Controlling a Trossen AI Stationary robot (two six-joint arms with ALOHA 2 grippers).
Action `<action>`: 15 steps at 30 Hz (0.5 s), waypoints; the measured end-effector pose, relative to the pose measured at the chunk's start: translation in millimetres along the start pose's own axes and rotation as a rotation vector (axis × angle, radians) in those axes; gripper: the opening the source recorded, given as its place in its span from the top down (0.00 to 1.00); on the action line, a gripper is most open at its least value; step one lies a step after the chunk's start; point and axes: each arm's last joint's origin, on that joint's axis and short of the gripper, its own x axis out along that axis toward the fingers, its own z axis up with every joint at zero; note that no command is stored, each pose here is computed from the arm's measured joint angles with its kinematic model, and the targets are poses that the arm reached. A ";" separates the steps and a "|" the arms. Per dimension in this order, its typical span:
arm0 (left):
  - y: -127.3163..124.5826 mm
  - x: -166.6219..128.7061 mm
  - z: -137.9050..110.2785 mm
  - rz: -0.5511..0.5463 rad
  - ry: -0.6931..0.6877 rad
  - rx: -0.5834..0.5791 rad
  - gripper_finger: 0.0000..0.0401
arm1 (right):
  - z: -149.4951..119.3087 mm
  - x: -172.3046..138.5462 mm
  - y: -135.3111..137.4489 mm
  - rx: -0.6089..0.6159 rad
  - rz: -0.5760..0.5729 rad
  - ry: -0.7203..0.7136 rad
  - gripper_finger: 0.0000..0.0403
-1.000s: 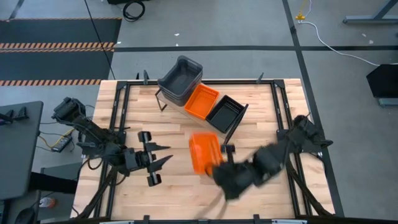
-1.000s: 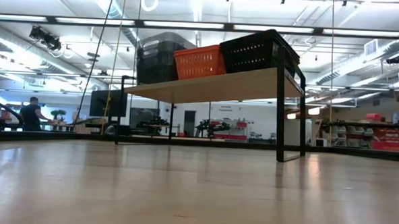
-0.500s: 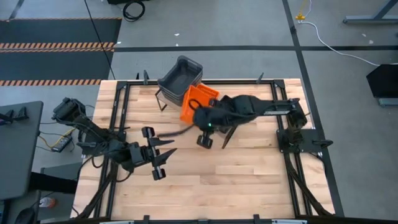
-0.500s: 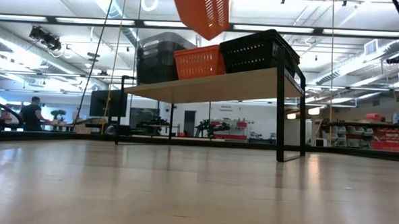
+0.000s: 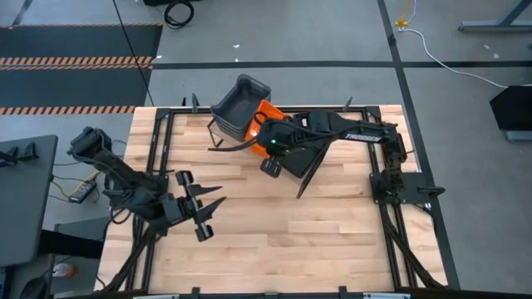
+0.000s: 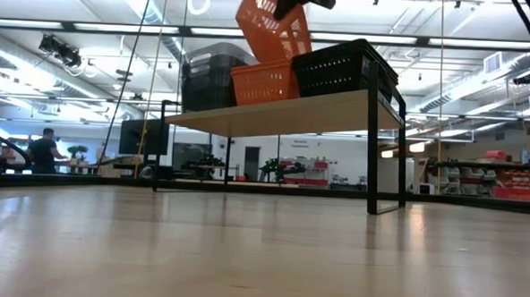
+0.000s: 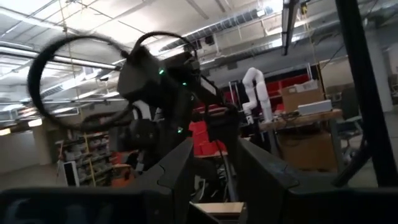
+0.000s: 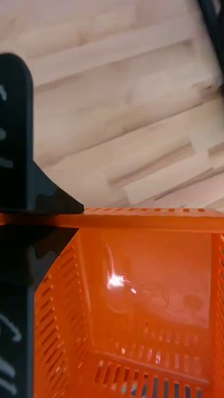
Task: Stack baskets on shelf by color
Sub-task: Stack the orange basket on top of the other orange baskets on the shelf
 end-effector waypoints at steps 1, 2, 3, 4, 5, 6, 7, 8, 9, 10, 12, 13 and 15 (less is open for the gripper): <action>-0.4 -1.9 1.3 -0.005 0.002 0.009 0.68 | -0.8 1.7 -1.4 0.000 -0.007 0.011 0.98; -0.4 -3.7 3.0 -0.010 0.001 0.009 0.68 | -1.8 3.1 -2.3 -0.001 -0.012 0.023 0.98; -0.6 -5.5 4.3 -0.014 0.000 0.007 0.68 | -2.5 4.2 -2.8 -0.002 -0.017 0.032 0.98; -1.0 -6.9 5.4 -0.018 -0.001 0.008 0.68 | -3.2 4.5 -3.5 -0.004 -0.020 0.040 0.98; -1.6 -8.1 6.0 -0.023 -0.002 0.017 0.68 | -3.5 4.5 -4.2 -0.005 -0.023 0.045 0.98; -2.2 -9.6 6.8 -0.027 -0.002 0.021 0.68 | -3.7 4.4 -4.3 -0.007 -0.024 0.047 0.98; -2.6 -10.7 7.5 -0.030 -0.003 0.020 0.68 | -3.6 4.5 -4.9 -0.007 -0.031 0.045 0.98; -2.7 -11.4 8.0 -0.032 -0.005 0.016 0.68 | -3.3 4.7 -5.8 -0.011 -0.039 0.043 0.98; -2.7 -11.3 8.0 -0.032 -0.005 0.015 0.68 | -3.2 4.8 -6.9 -0.020 -0.047 0.044 0.98; -2.7 -11.3 7.9 -0.032 -0.005 0.015 0.68 | -3.3 5.0 -8.0 -0.024 -0.056 0.046 0.98; -2.5 -10.9 7.7 -0.030 -0.004 0.007 0.68 | -3.1 5.4 -10.6 -0.023 -0.066 0.051 0.98; -2.3 -10.5 7.5 -0.028 -0.004 0.002 0.68 | -2.9 5.6 -11.6 -0.021 -0.068 0.052 0.98; -1.8 -9.1 6.8 -0.026 -0.005 -0.019 0.68 | -2.3 6.0 -13.2 -0.017 -0.071 0.052 0.98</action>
